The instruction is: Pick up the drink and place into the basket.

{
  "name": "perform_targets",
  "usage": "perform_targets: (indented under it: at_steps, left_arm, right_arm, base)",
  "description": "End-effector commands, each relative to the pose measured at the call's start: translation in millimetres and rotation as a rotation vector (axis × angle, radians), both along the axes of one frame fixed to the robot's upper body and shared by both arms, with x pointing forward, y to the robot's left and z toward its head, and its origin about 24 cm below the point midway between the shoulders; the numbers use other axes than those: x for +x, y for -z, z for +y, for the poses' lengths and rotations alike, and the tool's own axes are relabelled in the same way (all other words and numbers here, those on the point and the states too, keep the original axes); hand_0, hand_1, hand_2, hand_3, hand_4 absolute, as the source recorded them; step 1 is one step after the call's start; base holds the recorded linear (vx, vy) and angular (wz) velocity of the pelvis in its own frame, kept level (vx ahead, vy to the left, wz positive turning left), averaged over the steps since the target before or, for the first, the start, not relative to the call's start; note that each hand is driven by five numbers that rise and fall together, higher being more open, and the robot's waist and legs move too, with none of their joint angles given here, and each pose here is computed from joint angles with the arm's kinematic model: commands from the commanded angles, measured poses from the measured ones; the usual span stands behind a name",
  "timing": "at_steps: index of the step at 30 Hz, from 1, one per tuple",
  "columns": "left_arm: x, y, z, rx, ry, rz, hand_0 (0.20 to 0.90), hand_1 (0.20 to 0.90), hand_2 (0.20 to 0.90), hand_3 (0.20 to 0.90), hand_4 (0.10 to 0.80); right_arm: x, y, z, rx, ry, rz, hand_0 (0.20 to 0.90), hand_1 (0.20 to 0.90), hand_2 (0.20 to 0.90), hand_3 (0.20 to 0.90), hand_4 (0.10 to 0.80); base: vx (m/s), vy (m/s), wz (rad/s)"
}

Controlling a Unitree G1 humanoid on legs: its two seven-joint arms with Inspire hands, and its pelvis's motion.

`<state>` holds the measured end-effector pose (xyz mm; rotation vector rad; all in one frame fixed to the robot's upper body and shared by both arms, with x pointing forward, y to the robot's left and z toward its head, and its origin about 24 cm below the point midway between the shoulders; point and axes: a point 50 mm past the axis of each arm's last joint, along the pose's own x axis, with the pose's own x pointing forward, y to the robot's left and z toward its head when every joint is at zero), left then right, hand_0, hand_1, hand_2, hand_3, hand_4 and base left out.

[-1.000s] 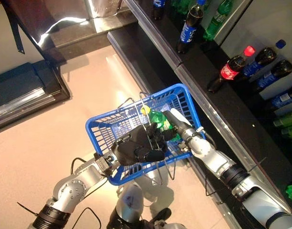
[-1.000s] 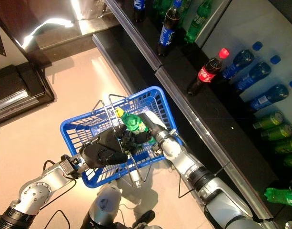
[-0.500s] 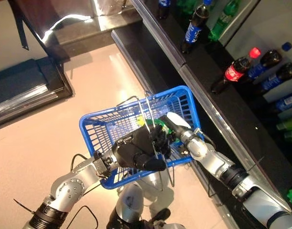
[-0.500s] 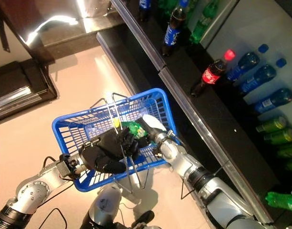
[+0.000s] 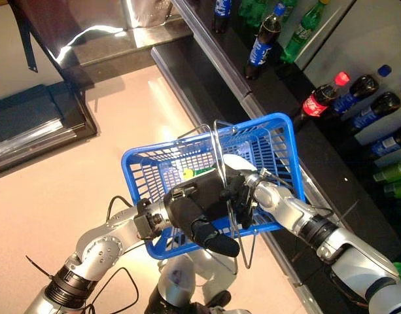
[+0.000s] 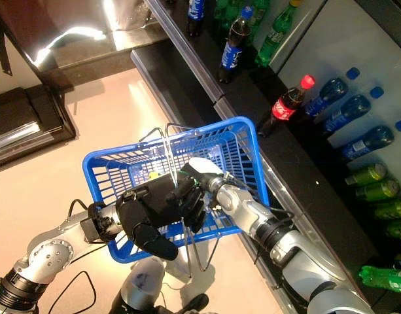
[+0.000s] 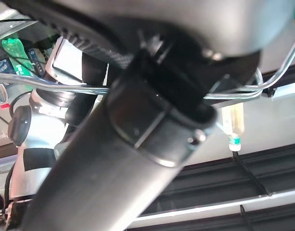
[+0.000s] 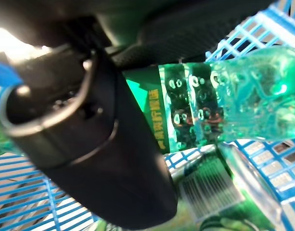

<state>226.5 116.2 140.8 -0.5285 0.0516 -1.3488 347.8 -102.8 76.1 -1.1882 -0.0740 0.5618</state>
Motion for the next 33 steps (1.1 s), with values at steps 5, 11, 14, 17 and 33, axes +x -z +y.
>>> perform_targets:
  at_steps: [5, 11, 14, 17, 33]
  left_arm:
    - [-50, -59, -44, -0.428, 0.459, -0.298, 0.300, 0.300, 0.300, 0.200, 0.100]
    - [-51, -61, -45, -0.429, 0.477, -0.298, 0.300, 0.300, 0.300, 0.200, 0.100]
    - [-53, -62, -47, -0.432, 0.494, -0.298, 0.300, 0.300, 0.300, 0.200, 0.100]
    - [-54, -62, -48, -0.433, 0.501, -0.296, 0.300, 0.300, 0.300, 0.200, 0.100]
    - [-53, -62, -50, -0.436, 0.486, -0.271, 0.300, 0.300, 0.300, 0.200, 0.100]
  right_arm:
    - [2, 2, 40, -0.058, -0.089, -0.025, 0.300, 0.300, 0.300, 0.200, 0.100]
    - [4, 9, 38, -0.081, -0.041, 0.011, 0.731, 0.731, 0.731, 0.702, 0.602]
    - [5, 16, 38, -0.092, -0.009, 0.044, 0.900, 0.900, 0.900, 0.900, 0.800]
    - [4, 21, 39, -0.095, 0.004, 0.060, 0.900, 0.900, 0.900, 0.900, 0.800]
    - [1, 31, 35, -0.064, 0.048, 0.089, 0.900, 0.900, 0.900, 0.900, 0.800]
  base:
    - [0.000, 0.000, 0.00]
    - [0.008, 0.004, 0.04]
    - [0.006, 0.002, 0.02]
    - [0.005, 0.002, 0.01]
    - [0.000, 0.000, 0.00]
